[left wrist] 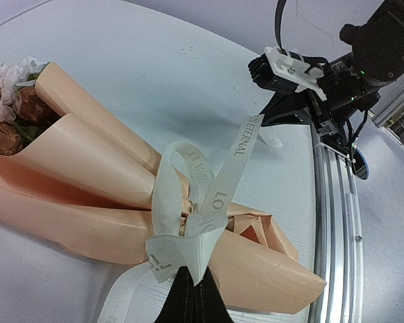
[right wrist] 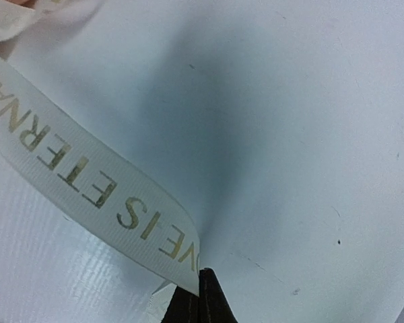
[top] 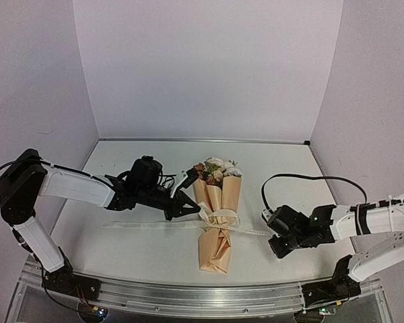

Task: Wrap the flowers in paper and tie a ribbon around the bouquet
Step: Cross the half-tied ribbon over the folded bouquet.

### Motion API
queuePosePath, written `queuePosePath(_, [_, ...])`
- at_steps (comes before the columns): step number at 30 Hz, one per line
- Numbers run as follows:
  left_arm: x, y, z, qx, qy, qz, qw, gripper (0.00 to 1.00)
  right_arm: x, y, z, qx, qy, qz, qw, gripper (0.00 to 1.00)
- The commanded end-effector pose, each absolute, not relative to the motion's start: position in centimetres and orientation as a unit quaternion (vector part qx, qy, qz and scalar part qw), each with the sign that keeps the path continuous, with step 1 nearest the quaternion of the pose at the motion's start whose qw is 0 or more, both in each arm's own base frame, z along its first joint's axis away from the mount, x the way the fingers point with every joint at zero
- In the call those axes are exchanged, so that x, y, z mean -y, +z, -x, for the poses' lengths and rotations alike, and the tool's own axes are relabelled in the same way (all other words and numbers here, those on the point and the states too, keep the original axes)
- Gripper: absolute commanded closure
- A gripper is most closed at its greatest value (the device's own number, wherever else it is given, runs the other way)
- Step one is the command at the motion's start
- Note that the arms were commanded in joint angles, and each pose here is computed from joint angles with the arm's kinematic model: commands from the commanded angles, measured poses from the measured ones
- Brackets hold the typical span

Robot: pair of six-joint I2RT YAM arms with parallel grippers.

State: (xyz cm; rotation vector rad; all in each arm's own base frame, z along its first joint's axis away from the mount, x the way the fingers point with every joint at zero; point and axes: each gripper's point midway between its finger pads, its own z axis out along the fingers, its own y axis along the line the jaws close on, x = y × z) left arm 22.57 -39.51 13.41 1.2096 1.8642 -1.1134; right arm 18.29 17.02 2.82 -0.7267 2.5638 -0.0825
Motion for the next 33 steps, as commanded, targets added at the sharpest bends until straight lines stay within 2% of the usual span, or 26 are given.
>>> queuePosePath(1, [39.8,15.7,-23.2,-0.696,-0.428,-0.459,0.349,1.00,-12.4,3.7,-18.6,-0.937,-0.119,0.210,0.253,1.00])
queuePosePath(5, [39.7,15.7,-23.1,-0.690,-0.423,-0.470,0.352,1.00,-11.1,3.7,-18.5,-0.935,-0.129,0.200,0.264,1.00])
queuePosePath(7, [39.9,15.5,-23.0,-0.688,-0.426,-0.473,0.348,1.00,-11.8,3.6,-18.2,-0.936,-0.111,0.214,0.257,0.96])
queuePosePath(10, [40.2,15.5,-22.9,-0.684,-0.431,-0.478,0.344,1.00,-14.6,3.2,-17.8,-0.936,-0.047,0.247,0.246,0.79])
queuePosePath(12, [40.3,15.6,-22.8,-0.680,-0.435,-0.481,0.342,1.00,-16.6,3.6,-17.9,-0.927,-0.015,0.277,0.252,0.61])
queuePosePath(14, [40.5,15.8,-22.8,-0.677,-0.438,-0.483,0.341,1.00,-18.2,4.2,-18.1,-0.917,0.009,0.301,0.262,0.49])
queuePosePath(17, [40.6,16.0,-22.7,-0.673,-0.442,-0.486,0.339,1.00,-20.8,5.3,-18.6,-0.900,0.047,0.332,0.278,0.37])
queuePosePath(23, [40.7,16.2,-22.7,-0.672,-0.440,-0.491,0.337,1.00,-26.0,6.5,-19.5,-0.867,0.115,0.383,0.298,0.31])
queuePosePath(29, [40.8,16.3,-22.8,-0.672,-0.435,-0.496,0.336,1.00,-30.2,6.1,-19.5,-0.814,0.159,0.447,0.335,0.33])
queuePosePath(33, [40.9,16.4,-22.9,-0.672,-0.434,-0.497,0.336,1.00,-31.5,5.9,-19.7,-0.791,0.152,0.475,0.355,0.34])
